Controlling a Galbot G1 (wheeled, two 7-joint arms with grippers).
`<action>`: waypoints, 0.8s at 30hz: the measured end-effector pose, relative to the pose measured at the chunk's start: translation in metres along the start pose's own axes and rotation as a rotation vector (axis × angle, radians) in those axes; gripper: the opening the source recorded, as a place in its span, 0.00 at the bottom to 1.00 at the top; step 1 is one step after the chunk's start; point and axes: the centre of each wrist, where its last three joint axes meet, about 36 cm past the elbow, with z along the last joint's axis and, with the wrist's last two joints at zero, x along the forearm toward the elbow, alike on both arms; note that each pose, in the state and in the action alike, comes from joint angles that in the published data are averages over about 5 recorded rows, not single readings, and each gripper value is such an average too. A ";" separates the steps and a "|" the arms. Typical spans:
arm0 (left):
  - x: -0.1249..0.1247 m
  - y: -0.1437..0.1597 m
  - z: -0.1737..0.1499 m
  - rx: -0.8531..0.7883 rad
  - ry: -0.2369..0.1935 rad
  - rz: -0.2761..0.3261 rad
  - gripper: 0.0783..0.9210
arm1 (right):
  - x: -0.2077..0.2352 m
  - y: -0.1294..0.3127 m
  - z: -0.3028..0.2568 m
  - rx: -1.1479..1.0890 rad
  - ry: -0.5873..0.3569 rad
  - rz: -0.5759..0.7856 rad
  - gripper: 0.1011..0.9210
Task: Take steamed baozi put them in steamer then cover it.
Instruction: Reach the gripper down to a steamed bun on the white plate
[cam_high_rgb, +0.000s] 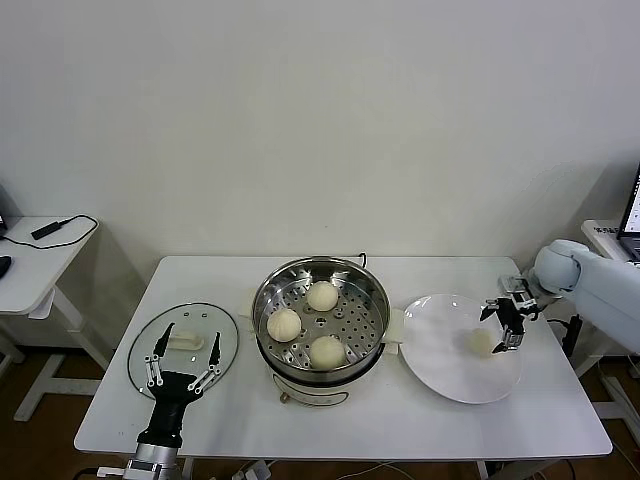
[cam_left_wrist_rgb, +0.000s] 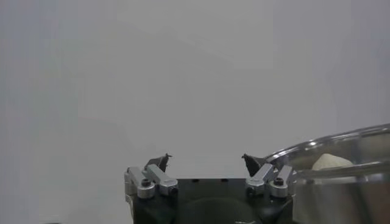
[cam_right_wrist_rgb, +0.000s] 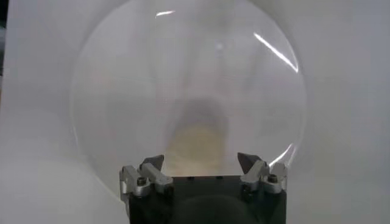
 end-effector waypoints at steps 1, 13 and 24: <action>0.000 0.000 0.000 0.001 0.000 0.000 0.88 | -0.003 0.000 0.000 -0.004 0.000 0.001 0.88; -0.001 0.003 -0.003 0.011 0.002 -0.009 0.88 | -0.020 0.004 0.002 -0.024 0.012 0.003 0.84; -0.001 0.002 -0.005 0.019 0.001 -0.008 0.88 | -0.014 0.003 0.000 -0.024 0.011 0.008 0.69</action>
